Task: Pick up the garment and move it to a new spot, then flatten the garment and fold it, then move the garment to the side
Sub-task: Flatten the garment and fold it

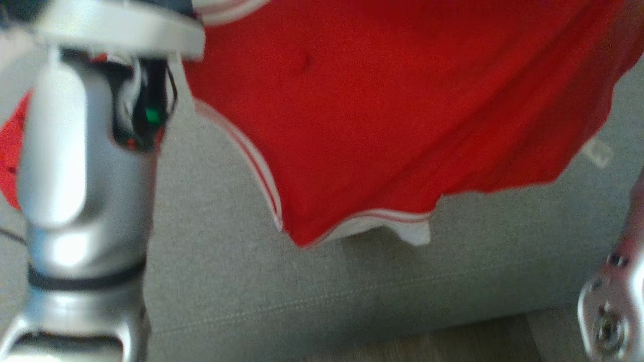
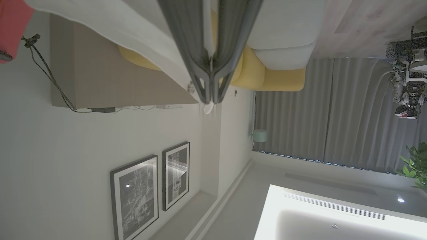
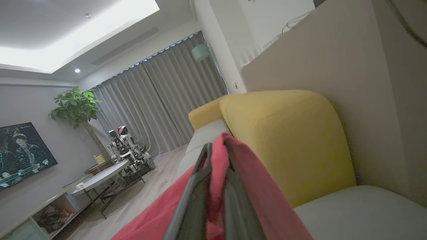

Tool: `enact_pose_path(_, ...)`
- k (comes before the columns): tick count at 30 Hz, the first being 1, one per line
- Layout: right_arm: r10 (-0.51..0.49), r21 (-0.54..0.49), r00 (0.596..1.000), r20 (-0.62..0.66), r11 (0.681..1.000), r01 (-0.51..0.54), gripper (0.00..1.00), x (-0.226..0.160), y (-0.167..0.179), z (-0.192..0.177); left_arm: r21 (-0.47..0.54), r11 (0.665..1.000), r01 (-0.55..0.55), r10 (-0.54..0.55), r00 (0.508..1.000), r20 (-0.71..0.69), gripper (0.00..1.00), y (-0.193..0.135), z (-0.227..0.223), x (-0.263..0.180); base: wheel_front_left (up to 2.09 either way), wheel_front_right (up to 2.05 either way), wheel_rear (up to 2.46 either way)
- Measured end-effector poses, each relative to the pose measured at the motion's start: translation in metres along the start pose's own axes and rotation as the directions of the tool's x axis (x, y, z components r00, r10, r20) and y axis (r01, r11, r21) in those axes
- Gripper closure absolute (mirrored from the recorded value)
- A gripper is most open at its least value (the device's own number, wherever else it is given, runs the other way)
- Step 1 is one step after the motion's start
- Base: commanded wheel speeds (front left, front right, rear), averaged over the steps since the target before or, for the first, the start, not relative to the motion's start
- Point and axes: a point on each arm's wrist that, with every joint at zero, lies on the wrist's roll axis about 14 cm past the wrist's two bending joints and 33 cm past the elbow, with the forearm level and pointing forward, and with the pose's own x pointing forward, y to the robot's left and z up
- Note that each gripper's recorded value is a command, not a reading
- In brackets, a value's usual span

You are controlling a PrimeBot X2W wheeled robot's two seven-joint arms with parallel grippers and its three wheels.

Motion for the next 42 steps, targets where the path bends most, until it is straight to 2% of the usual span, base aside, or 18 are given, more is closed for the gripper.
enact_pose_path(3, 0.005, 0.067, 0.999, -0.048, 0.998, -0.002, 1.0, 0.033, 0.0, -0.017, 0.004, 1.0, 0.008, -0.008, 0.998, -0.064, 1.0, 0.011, -0.026, 0.028, 0.0, 0.0, 0.0)
enact_pose_path(6, 0.043, 0.109, 0.998, -0.052, 0.993, -0.037, 1.0, 0.077, 0.017, -0.03, 0.013, 1.0, 0.008, -0.007, 0.997, -0.071, 1.0, 0.026, -0.043, 0.065, 0.0, 0.0, 0.0)
enact_pose_path(12, 0.105, 0.176, 0.989, 0.105, 0.977, -0.122, 1.0, 0.155, 0.053, -0.036, 0.044, 0.998, -0.039, 0.037, 0.998, 0.051, 1.0, 0.064, -0.056, 0.125, 0.0, 0.0, 0.0)
enact_pose_path(15, 0.115, 0.195, 0.981, 0.154, 0.97, -0.145, 1.0, 0.175, 0.06, -0.057, 0.043, 0.996, -0.077, 0.073, 0.993, 0.093, 1.0, 0.084, -0.071, 0.136, 0.0, 0.0, 0.0)
enact_pose_path(16, 0.122, 0.206, 0.977, 0.173, 0.966, -0.157, 1.0, 0.182, 0.063, -0.076, 0.047, 0.995, -0.086, 0.081, 0.992, 0.093, 1.0, 0.092, -0.084, 0.137, 0.0, 0.0, 0.0)
enact_pose_path(21, 0.122, 0.256, 0.976, 0.18, 0.952, -0.166, 1.0, 0.19, 0.056, -0.122, 0.073, 0.996, -0.047, 0.04, 0.994, 0.098, 1.0, 0.092, -0.103, 0.131, 0.0, 0.0, 0.0)
enact_pose_path(24, 0.074, 0.297, 0.986, 0.15, 0.948, -0.116, 1.0, 0.188, 0.029, -0.153, 0.097, 0.995, -0.014, 0.004, 0.995, 0.102, 1.0, 0.089, -0.111, 0.122, 0.0, 0.0, 0.0)
enact_pose_path(27, 0.001, 0.3, 1.0, 0.003, 0.954, -0.002, 1.0, 0.168, -0.01, -0.217, 0.095, 0.995, 0.006, -0.005, 1.0, -0.009, 1.0, 0.09, -0.152, 0.092, 0.0, 0.0, 0.0)
enact_pose_path(30, -0.068, 0.285, 0.982, -0.179, 0.951, 0.118, 1.0, 0.128, -0.039, -0.282, 0.071, 0.997, -0.01, 0.021, 0.988, -0.155, 1.0, 0.094, -0.198, 0.046, 0.0, 0.0, 0.0)
enact_pose_path(32, -0.101, 0.256, 0.956, -0.276, 0.951, 0.174, 1.0, 0.102, -0.052, -0.308, 0.056, 0.998, -0.029, 0.042, 0.973, -0.229, 1.0, 0.094, -0.215, 0.018, 0.0, 0.0, 0.0)
enact_pose_path(34, -0.125, 0.225, 0.93, -0.347, 0.951, 0.212, 1.0, 0.083, -0.063, -0.321, 0.045, 0.998, -0.044, 0.055, 0.957, -0.284, 1.0, 0.093, -0.224, -0.006, 0.0, 0.0, 0.0)
enact_pose_path(37, -0.142, 0.203, 0.912, -0.385, 0.951, 0.234, 1.0, 0.07, -0.07, -0.324, 0.042, 0.997, -0.064, 0.074, 0.94, -0.332, 1.0, 0.093, -0.229, -0.029, 0.0, 0.0, 0.0)
enact_pose_path(42, -0.152, 0.125, 0.852, -0.501, 0.962, 0.245, 1.0, 0.033, -0.078, -0.331, 0.054, 0.996, -0.07, 0.087, 0.89, -0.447, 1.0, 0.088, -0.235, -0.085, 0.0, 0.0, 0.0)
